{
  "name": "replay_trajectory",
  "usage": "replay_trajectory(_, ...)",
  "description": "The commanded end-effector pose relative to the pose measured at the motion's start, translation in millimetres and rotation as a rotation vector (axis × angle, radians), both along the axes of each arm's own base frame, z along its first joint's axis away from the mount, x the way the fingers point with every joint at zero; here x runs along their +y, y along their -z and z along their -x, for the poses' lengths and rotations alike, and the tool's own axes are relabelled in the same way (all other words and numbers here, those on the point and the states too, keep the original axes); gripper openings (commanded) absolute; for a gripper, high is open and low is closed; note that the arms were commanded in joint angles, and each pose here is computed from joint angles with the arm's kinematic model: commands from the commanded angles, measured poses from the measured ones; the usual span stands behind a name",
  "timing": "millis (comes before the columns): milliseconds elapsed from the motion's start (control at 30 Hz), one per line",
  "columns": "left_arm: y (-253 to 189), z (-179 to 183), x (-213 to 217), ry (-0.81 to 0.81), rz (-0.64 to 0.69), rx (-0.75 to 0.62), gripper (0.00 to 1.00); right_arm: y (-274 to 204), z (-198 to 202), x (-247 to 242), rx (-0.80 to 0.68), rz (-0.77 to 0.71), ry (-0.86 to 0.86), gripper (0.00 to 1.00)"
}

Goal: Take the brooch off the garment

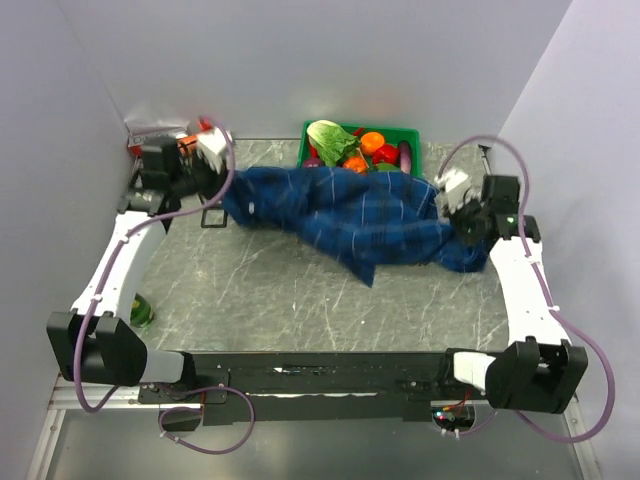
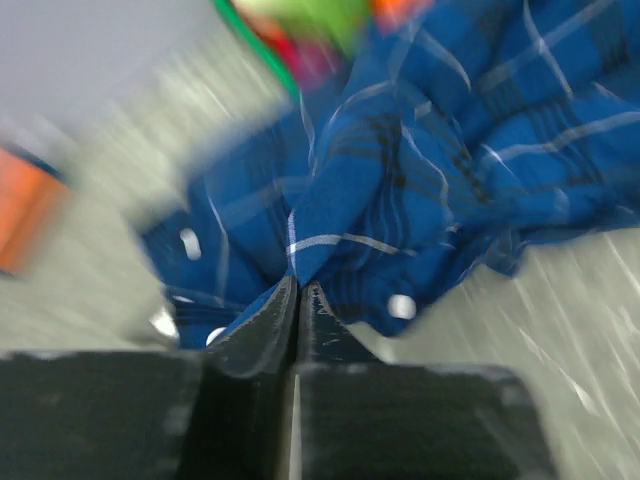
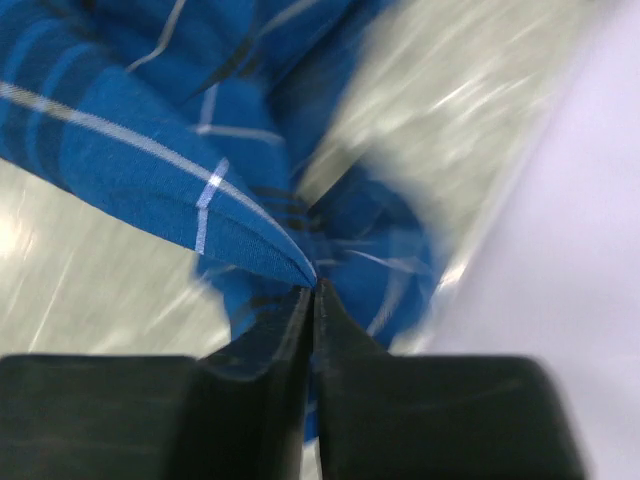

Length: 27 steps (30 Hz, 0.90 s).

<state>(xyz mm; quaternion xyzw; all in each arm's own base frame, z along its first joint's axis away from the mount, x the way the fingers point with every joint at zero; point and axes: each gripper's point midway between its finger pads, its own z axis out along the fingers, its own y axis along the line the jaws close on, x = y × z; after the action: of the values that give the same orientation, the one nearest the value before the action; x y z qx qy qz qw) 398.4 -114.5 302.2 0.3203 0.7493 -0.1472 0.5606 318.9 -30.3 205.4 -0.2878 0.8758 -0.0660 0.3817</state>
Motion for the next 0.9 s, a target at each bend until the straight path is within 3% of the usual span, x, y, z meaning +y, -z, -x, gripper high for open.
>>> replay_trajectory(0,31.6,31.6,-9.3,0.097,-0.005,0.085,0.36,31.8,28.1,6.7,0.153,0.006,-0.11,0.4)
replay_trajectory(67,29.7,27.1,-10.2,0.087,0.013,0.076,0.5,18.8,26.6,17.9,0.164,-0.065,-0.128,0.61)
replay_trajectory(100,28.9,23.4,-11.5,0.085,0.024,0.077,0.57,17.0,21.1,20.2,0.173,-0.103,-0.119,0.66)
replay_trajectory(233,12.6,5.1,-20.7,0.075,0.1,0.068,0.67,-9.9,-8.1,37.3,0.163,-0.236,-0.132,0.72)
replay_trajectory(300,19.4,0.5,-28.1,0.092,0.112,0.113,0.68,-7.8,-16.2,43.9,0.21,-0.299,-0.128,0.73)
replay_trajectory(467,18.5,7.9,-40.7,0.188,0.082,0.102,0.66,-29.7,-29.0,55.2,0.115,-0.256,-0.201,0.73)
replay_trajectory(567,28.7,26.8,-67.1,0.33,-0.018,0.019,0.66,-26.1,-15.9,63.0,0.099,-0.251,-0.236,0.71)
replay_trajectory(633,42.5,33.9,-82.4,0.399,-0.085,-0.009,0.66,-16.9,9.1,73.5,0.2,-0.294,-0.264,0.68)
replay_trajectory(733,61.3,53.6,-118.8,0.515,-0.092,0.02,0.63,1.7,33.9,77.9,0.28,-0.247,-0.323,0.67)
replay_trajectory(867,92.4,92.2,-165.6,0.692,-0.105,0.018,0.52,8.8,50.4,63.7,0.244,-0.16,-0.294,0.73)
